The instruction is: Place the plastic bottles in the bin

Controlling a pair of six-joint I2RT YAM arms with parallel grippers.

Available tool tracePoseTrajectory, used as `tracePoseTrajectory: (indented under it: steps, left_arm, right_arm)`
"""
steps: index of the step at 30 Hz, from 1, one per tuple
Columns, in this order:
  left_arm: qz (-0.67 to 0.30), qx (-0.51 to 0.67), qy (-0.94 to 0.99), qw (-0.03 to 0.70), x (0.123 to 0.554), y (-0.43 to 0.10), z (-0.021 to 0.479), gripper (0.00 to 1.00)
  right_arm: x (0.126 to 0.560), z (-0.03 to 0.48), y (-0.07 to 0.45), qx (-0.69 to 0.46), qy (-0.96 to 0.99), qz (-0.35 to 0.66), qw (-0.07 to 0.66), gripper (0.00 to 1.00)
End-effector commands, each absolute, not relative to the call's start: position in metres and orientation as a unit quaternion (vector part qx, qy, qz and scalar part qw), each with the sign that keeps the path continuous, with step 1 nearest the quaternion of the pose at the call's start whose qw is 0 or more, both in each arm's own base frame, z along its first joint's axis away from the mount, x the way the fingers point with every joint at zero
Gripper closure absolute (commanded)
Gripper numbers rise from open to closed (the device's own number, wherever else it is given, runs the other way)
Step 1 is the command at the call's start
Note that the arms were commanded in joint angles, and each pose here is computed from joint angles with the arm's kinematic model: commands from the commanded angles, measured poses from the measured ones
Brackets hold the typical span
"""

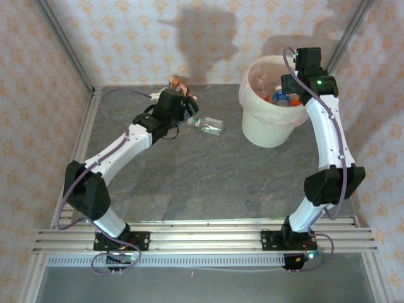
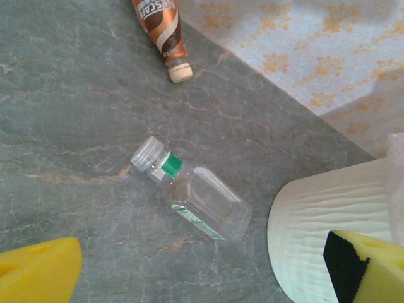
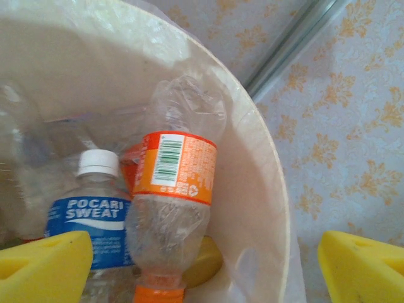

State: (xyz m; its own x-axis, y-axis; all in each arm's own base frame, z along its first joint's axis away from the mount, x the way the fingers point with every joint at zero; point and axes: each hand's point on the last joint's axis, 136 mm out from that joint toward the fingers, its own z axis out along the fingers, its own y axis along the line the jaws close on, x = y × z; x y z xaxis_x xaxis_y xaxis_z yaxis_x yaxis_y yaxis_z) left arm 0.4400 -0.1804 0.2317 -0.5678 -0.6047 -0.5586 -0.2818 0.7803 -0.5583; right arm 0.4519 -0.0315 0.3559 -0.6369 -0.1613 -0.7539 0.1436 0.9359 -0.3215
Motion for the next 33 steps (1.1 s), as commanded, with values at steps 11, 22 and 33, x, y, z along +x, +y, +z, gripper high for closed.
tracePoseTrajectory:
  steps: [11,22,33]
  left_arm:
    - [-0.232,-0.298,0.877,0.297,0.468,-0.204,0.187,0.0]
    - [-0.182,-0.352,0.898,0.193,0.494,-0.217,0.111,0.0]
    - [-0.147,-0.427,0.877,0.162,0.506,-0.202,0.065,0.0]
  right_arm:
    - [0.379,0.392,0.059,-0.047,0.844,0.061,0.531,0.01]
    - [0.32,0.385,0.11,-0.063,0.77,0.256,0.582,0.01]
    - [0.317,0.376,0.109,-0.073,0.786,0.24,0.565,0.01]
